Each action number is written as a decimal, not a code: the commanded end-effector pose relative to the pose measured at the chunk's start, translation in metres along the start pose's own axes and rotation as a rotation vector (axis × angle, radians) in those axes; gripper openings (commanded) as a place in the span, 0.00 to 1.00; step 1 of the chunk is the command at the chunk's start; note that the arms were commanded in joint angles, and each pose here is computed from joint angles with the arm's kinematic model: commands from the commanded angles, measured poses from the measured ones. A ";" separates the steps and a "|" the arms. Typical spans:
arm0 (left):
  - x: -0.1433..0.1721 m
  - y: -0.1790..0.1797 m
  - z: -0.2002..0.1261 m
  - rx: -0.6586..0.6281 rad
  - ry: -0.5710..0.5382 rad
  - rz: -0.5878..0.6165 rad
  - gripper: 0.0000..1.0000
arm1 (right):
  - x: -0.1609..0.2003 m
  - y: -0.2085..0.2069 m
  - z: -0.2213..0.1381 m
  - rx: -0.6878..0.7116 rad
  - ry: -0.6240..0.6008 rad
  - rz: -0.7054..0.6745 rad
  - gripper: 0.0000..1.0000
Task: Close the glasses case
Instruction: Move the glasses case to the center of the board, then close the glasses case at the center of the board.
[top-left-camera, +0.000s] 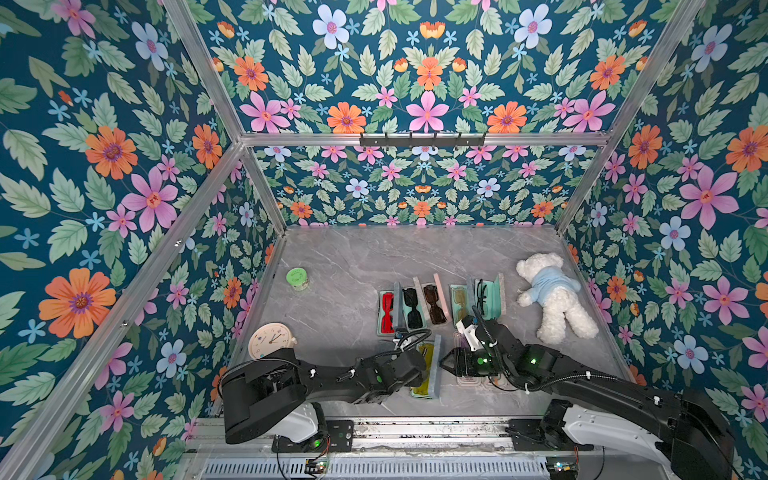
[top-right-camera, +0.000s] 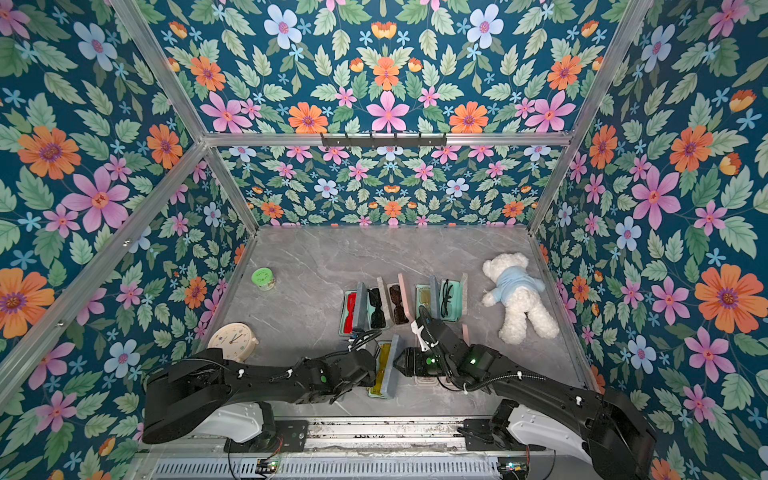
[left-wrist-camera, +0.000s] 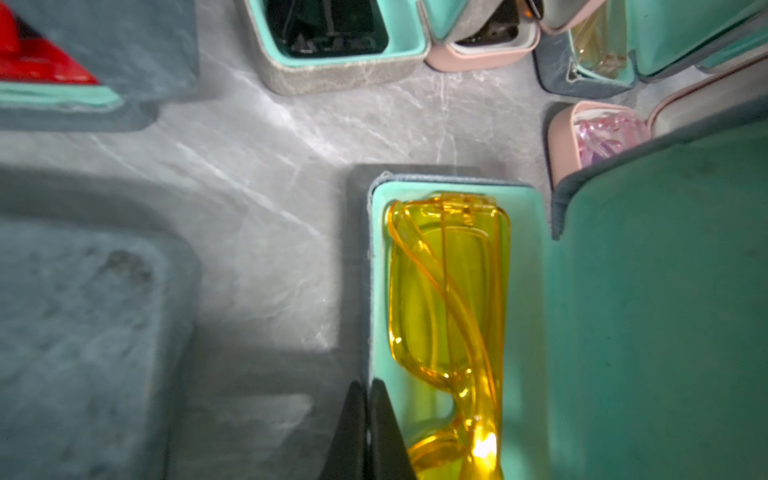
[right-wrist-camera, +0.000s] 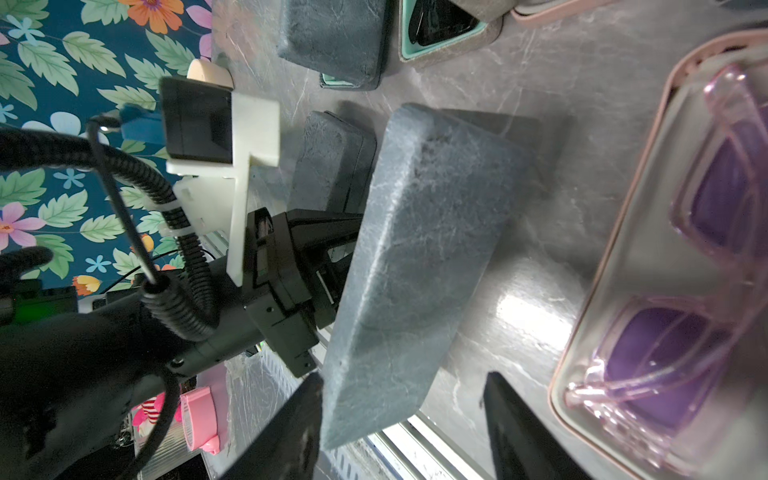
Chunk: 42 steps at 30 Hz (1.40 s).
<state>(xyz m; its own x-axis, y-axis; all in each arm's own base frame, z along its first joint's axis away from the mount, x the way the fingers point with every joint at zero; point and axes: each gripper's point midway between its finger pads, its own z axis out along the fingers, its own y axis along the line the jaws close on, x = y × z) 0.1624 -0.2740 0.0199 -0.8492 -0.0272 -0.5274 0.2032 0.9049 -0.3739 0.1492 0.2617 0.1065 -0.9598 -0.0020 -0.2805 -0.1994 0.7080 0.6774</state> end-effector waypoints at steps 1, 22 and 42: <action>-0.006 0.001 -0.002 -0.002 -0.036 -0.027 0.04 | -0.002 0.009 0.002 -0.033 0.004 -0.013 0.62; -0.005 0.002 -0.007 0.012 -0.057 -0.044 0.00 | -0.004 0.021 0.014 -0.051 0.020 -0.019 0.55; -0.002 0.003 -0.008 0.017 -0.063 -0.050 0.00 | -0.006 0.025 0.025 -0.019 0.027 -0.019 0.48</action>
<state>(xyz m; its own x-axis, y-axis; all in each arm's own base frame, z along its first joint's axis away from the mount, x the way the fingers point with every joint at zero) 0.1585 -0.2676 0.0235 -0.8345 -0.0744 -0.5460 0.1838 0.8965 -0.4031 0.1499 0.2934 0.1051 -0.9631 -0.0539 -0.2636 -0.2255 0.6962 0.6815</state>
